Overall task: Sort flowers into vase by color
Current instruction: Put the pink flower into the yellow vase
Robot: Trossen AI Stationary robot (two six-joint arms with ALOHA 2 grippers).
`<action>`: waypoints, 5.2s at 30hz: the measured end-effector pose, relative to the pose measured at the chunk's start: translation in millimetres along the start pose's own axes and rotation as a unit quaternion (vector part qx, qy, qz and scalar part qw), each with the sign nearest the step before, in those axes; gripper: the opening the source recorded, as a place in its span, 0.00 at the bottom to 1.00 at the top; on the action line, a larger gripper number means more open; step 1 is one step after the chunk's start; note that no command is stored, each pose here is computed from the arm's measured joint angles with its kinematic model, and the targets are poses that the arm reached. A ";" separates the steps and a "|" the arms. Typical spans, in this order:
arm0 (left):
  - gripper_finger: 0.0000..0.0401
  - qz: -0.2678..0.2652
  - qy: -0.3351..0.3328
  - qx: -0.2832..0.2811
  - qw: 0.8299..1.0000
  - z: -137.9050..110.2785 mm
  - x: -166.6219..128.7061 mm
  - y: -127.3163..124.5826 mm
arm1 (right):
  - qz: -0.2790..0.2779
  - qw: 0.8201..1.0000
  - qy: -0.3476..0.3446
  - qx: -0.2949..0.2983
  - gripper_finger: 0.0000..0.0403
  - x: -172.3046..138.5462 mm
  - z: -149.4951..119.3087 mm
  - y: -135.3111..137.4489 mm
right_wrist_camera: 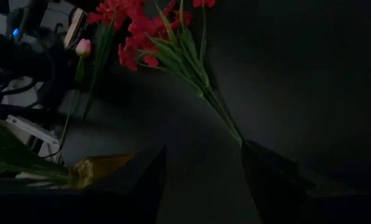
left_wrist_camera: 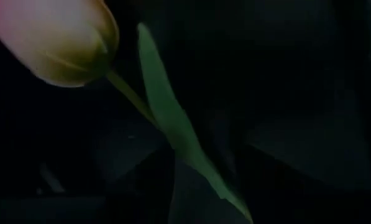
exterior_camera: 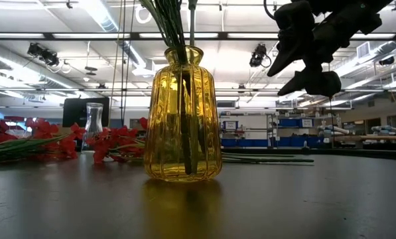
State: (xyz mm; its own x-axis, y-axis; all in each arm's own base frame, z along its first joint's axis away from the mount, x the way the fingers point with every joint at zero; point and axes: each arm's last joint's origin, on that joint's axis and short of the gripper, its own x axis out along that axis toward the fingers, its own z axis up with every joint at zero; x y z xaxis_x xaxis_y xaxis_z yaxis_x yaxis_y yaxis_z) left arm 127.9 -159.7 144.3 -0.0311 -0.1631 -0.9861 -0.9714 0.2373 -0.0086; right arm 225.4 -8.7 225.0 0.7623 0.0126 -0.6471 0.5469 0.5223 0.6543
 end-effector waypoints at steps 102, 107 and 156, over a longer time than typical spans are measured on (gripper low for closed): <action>0.03 -0.507 -0.546 0.385 0.545 216.3 -269.4 -117.8 | 0.151 0.924 -0.206 -0.284 0.48 -35.9 122.1 124.1; 0.03 -0.500 -0.550 0.393 0.541 215.1 -268.8 -118.5 | 0.167 0.926 -0.191 -0.279 0.40 -29.2 126.4 121.4; 0.32 -0.438 -0.595 0.384 0.554 140.7 -293.1 7.4 | 0.139 0.884 -0.305 -0.326 0.01 -116.4 69.7 110.7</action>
State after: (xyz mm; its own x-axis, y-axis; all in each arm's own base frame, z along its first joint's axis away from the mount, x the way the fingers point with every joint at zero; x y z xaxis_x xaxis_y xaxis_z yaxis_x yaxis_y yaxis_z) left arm 162.9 24.6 409.9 0.9939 0.1009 0.0445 -0.0909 0.9779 -0.1881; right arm 221.3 -11.8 400.0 0.9896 -0.1399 -0.0346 0.1441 0.9546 0.2609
